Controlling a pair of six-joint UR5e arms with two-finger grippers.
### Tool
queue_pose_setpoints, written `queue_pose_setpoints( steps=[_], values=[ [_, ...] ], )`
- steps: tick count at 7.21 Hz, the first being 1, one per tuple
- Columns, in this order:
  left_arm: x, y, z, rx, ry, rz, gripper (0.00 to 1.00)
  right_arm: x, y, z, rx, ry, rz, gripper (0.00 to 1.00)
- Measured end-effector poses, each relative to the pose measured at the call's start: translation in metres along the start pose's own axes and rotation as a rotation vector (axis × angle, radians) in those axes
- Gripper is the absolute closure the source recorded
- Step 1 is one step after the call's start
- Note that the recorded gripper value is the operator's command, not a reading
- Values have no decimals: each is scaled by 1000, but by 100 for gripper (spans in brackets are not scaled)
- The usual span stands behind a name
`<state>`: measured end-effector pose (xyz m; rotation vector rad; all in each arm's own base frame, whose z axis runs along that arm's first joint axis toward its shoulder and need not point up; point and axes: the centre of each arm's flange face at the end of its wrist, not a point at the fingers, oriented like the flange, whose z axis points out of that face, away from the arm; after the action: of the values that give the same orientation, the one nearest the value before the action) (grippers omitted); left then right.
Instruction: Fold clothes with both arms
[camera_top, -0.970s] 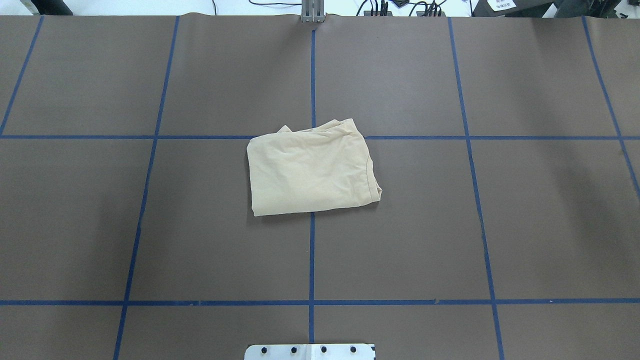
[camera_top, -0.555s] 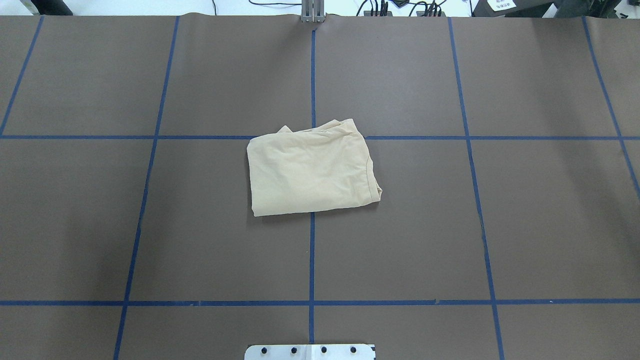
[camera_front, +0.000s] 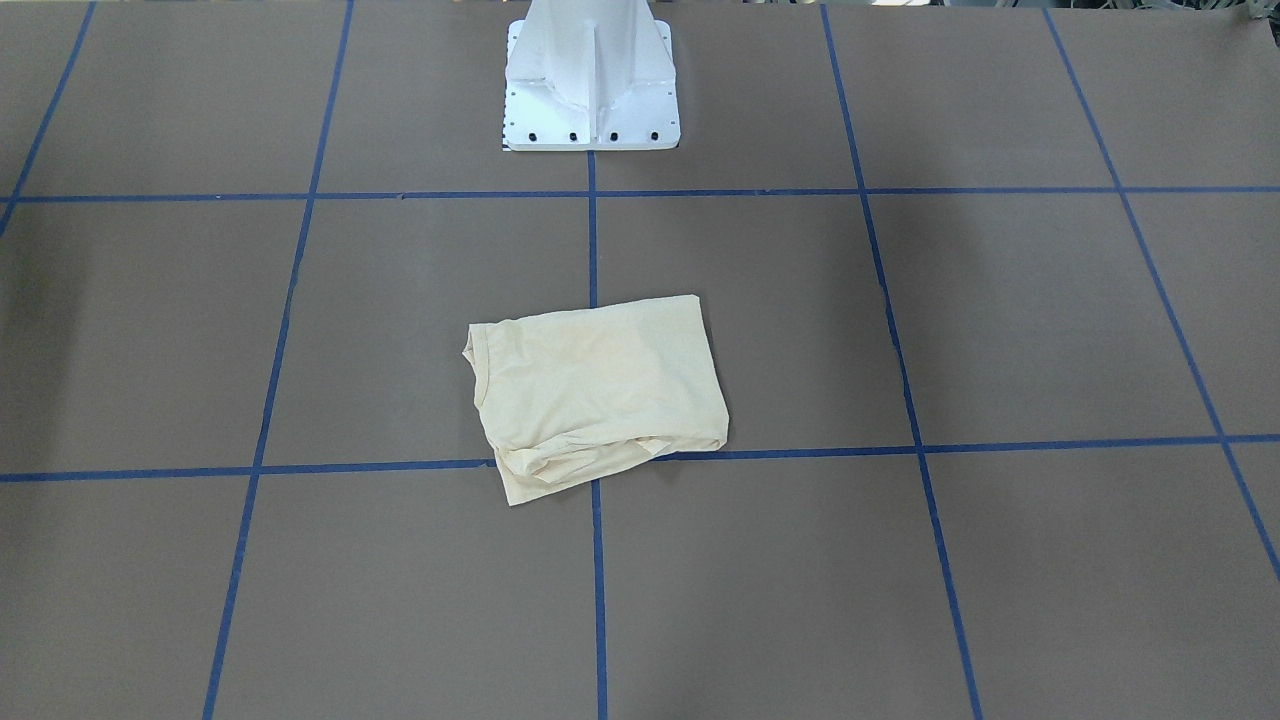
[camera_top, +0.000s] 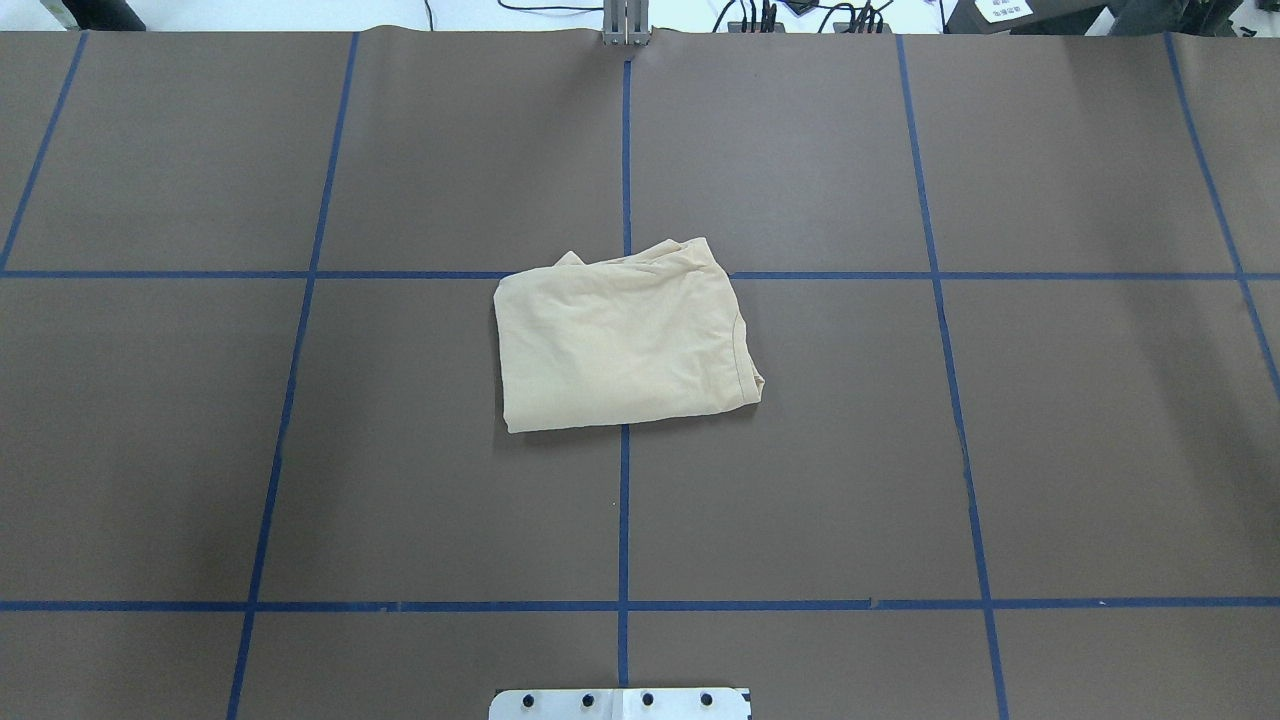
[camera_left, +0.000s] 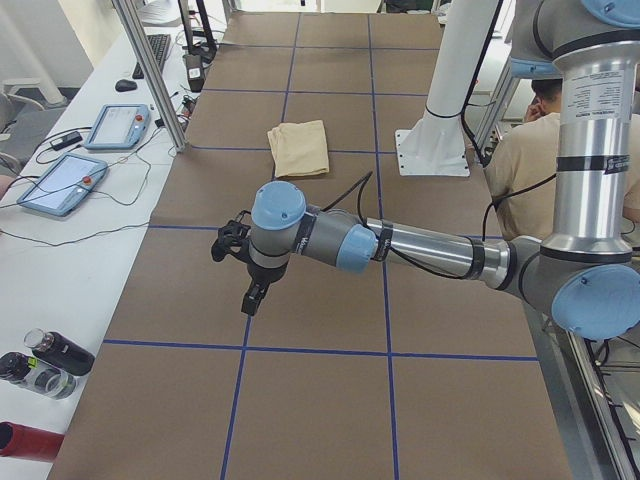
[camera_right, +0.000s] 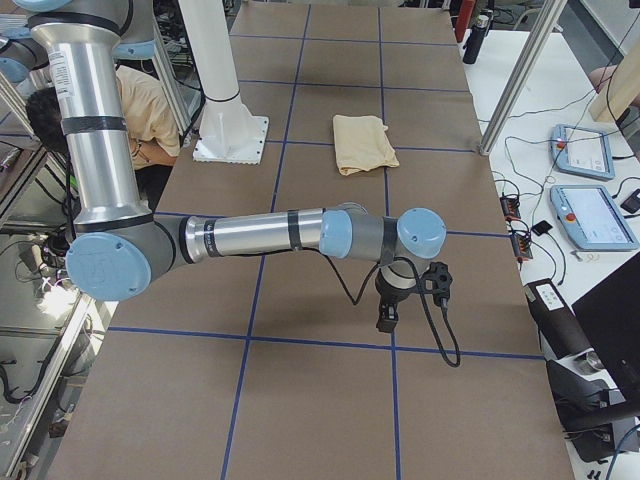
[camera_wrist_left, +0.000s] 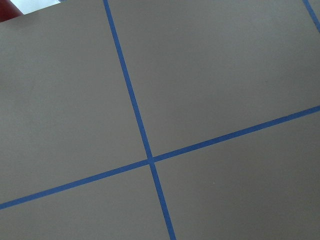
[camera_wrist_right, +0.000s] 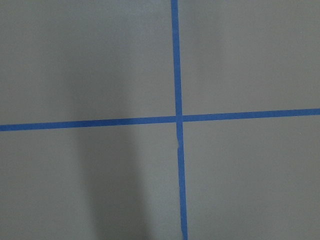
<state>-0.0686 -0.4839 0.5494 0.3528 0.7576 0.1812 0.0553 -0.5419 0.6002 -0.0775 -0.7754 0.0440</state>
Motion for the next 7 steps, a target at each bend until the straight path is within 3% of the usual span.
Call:
queue_pose_setpoints(
  steps=[3, 7],
  values=[
    [10, -1, -10, 20, 16, 18, 0, -1, 10, 14, 32, -3, -17, 0],
    [20, 3, -18, 33, 19, 42, 0, -9, 10, 8, 55, -7, -42, 0]
  ],
)
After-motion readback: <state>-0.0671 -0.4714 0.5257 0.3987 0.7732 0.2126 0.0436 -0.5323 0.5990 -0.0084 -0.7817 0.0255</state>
